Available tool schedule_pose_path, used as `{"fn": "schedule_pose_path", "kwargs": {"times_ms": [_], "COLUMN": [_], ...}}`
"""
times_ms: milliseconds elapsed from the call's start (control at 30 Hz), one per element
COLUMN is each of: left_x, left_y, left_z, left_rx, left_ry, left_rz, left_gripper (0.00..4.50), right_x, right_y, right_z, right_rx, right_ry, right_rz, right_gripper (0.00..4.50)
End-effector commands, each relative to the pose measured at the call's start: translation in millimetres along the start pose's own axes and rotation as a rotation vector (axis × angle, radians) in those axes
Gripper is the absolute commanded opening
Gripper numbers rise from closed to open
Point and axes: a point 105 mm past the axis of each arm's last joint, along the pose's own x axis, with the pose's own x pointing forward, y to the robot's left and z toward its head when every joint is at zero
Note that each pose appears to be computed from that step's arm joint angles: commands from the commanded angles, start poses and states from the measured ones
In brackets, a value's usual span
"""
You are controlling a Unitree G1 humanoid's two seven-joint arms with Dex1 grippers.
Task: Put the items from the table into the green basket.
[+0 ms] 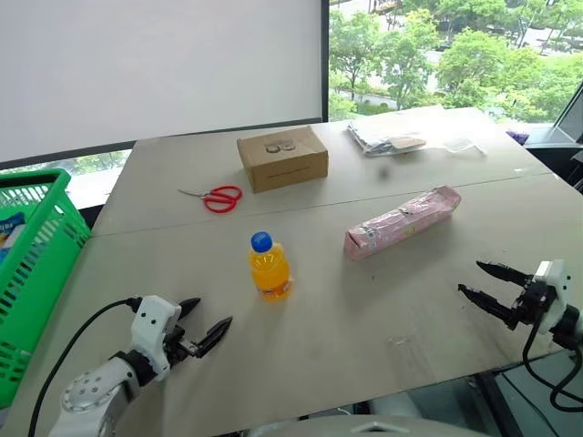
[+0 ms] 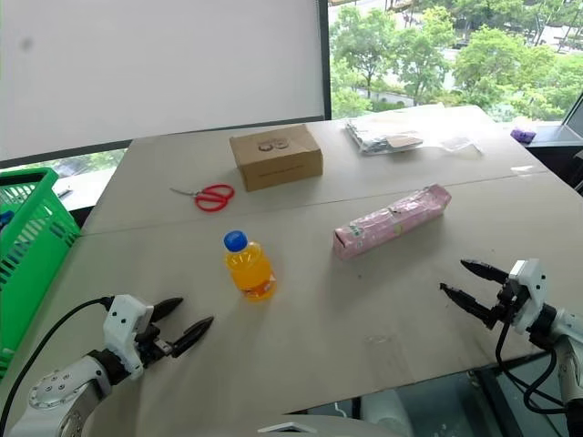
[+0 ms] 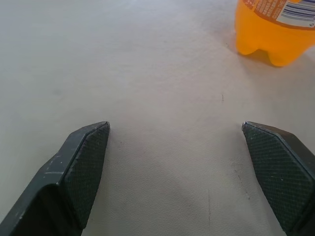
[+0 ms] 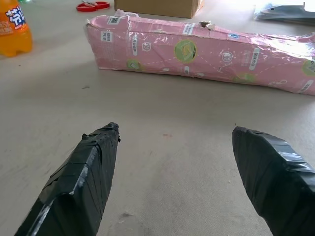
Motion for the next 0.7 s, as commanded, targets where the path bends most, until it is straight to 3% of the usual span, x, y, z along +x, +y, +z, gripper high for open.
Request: {"fn": "schedule_pose_path", "kwargs": {"times_ms": [33,433,600,700], "left_x": [0,-6,-6,2], "left_y": [-8,-20,-27,-26], "left_z": [4,21,32,43], "left_rx": [-0.006,-0.014,-0.026,-0.013], "left_ry": [-0.006,-0.032,-0.050,-0.072], "left_rz": [-0.041,-0.171,-0.258,-0.250], "left_gripper": [4.47,4.47,4.47,4.47], "right_x": [0,5,9,13], "right_y": [-4,6,19,40], "right_z": [16,8,11,17], "right_rx": [-0.013,0.039,0.045,0.071], "right_ry": [-0.040,-0.036,-0.060,-0.020], "right_rz": [0.021,0.072,0.103,0.214], "right_gripper": [3.92,3.92,3.92,3.92]}}
